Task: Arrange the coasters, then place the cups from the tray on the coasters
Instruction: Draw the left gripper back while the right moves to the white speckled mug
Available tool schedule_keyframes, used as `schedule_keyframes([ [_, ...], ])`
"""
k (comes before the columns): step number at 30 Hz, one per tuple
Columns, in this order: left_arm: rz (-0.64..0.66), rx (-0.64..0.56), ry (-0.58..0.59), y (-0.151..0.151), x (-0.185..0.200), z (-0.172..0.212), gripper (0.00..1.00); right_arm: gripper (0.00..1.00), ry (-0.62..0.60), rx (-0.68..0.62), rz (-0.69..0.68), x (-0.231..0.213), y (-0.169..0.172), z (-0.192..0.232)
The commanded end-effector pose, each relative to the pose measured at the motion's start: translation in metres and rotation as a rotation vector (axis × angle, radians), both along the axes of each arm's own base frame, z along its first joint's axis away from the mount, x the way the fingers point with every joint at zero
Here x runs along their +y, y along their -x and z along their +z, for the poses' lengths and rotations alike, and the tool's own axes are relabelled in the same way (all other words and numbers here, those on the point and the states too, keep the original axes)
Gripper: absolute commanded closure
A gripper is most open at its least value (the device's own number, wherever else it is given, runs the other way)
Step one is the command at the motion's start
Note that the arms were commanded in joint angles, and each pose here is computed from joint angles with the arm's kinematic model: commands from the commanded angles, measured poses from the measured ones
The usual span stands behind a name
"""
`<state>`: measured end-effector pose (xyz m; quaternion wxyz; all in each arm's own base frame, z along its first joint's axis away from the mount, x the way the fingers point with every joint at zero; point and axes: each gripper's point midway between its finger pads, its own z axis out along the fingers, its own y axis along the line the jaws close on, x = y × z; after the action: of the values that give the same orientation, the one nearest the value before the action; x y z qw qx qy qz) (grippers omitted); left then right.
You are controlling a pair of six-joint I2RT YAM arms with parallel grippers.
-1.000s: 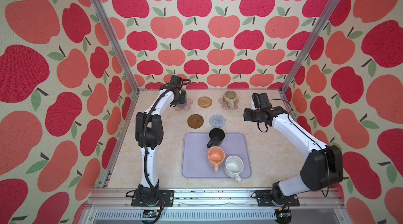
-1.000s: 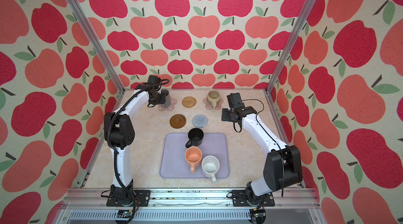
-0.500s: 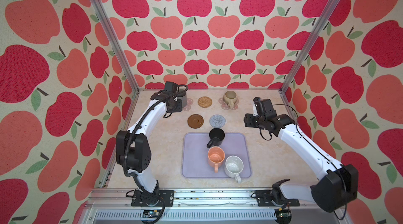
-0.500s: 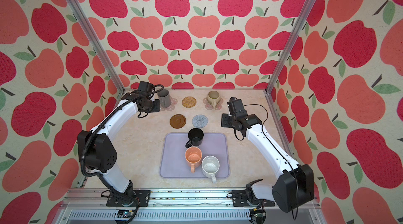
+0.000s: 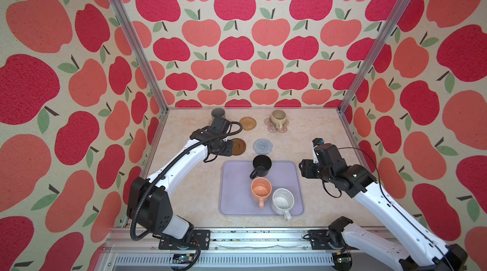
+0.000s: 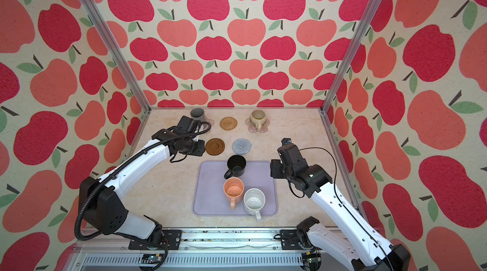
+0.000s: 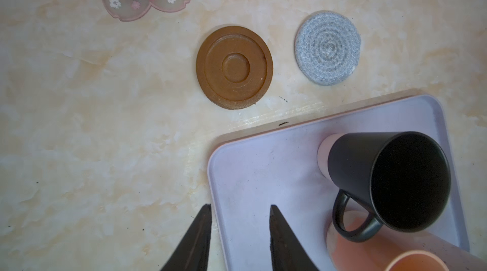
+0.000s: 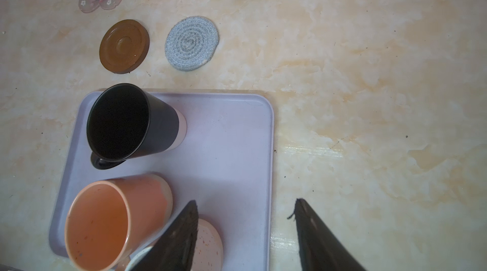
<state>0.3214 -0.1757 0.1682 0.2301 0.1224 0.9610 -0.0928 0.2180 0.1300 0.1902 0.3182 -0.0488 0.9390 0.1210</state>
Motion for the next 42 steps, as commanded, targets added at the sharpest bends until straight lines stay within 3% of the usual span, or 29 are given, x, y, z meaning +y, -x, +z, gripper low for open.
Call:
schedule_keyframes([
  [1,-0.008,0.018,0.039,0.017,-0.006,-0.001,0.61,0.40,0.008,0.061,-0.049,-0.014,0.024,-0.012],
  [14,0.023,0.036,0.048,0.018,-0.004,-0.007,0.61,0.42,-0.056,0.185,0.072,0.003,0.083,-0.020],
  [28,0.039,0.058,0.056,0.010,-0.009,-0.014,0.61,0.43,0.031,0.290,0.282,0.036,0.142,-0.045],
  [42,0.048,0.058,0.061,0.006,-0.008,-0.012,0.61,0.43,0.137,0.354,0.340,0.062,0.167,-0.083],
])
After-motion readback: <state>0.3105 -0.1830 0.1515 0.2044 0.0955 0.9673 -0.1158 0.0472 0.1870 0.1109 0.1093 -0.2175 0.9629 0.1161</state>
